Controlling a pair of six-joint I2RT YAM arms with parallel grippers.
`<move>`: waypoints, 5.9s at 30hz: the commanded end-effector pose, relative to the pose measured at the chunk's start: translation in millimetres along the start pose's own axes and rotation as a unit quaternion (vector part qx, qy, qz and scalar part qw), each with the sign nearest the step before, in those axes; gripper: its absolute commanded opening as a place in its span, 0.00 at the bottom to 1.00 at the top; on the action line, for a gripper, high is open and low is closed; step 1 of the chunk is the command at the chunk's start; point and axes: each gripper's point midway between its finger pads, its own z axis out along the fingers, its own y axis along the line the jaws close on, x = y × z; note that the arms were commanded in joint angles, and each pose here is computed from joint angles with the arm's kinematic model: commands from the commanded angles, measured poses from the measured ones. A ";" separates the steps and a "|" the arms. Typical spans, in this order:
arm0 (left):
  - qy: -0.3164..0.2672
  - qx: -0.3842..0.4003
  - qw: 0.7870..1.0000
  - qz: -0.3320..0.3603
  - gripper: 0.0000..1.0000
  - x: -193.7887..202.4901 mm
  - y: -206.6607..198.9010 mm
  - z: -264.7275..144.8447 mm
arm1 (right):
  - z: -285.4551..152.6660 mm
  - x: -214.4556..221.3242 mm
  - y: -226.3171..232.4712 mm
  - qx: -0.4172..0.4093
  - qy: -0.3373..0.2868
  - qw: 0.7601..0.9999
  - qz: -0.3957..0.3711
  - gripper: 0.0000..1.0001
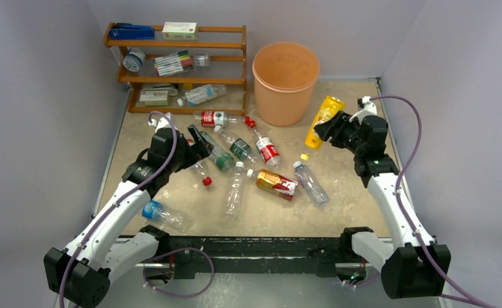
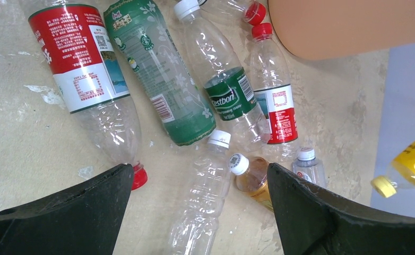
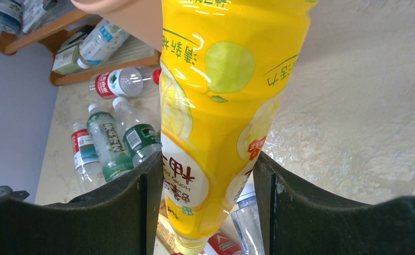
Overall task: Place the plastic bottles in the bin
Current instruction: Pick up the plastic bottle at the center of the board, then place the plastic bottle in the trash bin, then pick up the plastic bottle at the center of the board.
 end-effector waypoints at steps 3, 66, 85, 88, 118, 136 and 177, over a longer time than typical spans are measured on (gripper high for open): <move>-0.019 0.027 0.999 -0.011 0.97 -7.6 -11.7 -6.6 | -28.0 -62.2 36.9 -0.021 -0.061 0.997 -0.035 0.39; -0.038 0.022 0.999 -0.026 0.97 -12.6 -1.9 -47.1 | 121.7 -183.9 110.6 -0.081 -0.111 0.988 -0.071 0.88; -0.051 0.062 0.996 -0.035 0.97 -7.8 -3.9 -59.4 | -16.0 -53.0 76.2 -0.085 -0.020 0.991 -0.103 1.00; -0.049 0.067 0.996 -0.040 0.97 -4.3 -2.7 -58.8 | -22.6 -26.8 69.9 -0.094 0.006 0.991 -0.094 1.00; -0.020 -0.073 0.991 -0.106 0.97 35.2 66.6 -42.6 | -4.3 111.0 2.7 -0.072 0.135 0.987 -0.046 0.96; 0.015 -0.078 0.992 -0.094 0.97 48.8 64.4 -17.3 | 18.9 126.2 19.7 -0.047 0.163 0.982 -0.087 0.89; 0.043 -0.060 0.993 -0.091 0.96 69.4 68.5 -9.6 | 11.5 265.2 89.8 -0.070 0.323 0.908 -0.259 0.75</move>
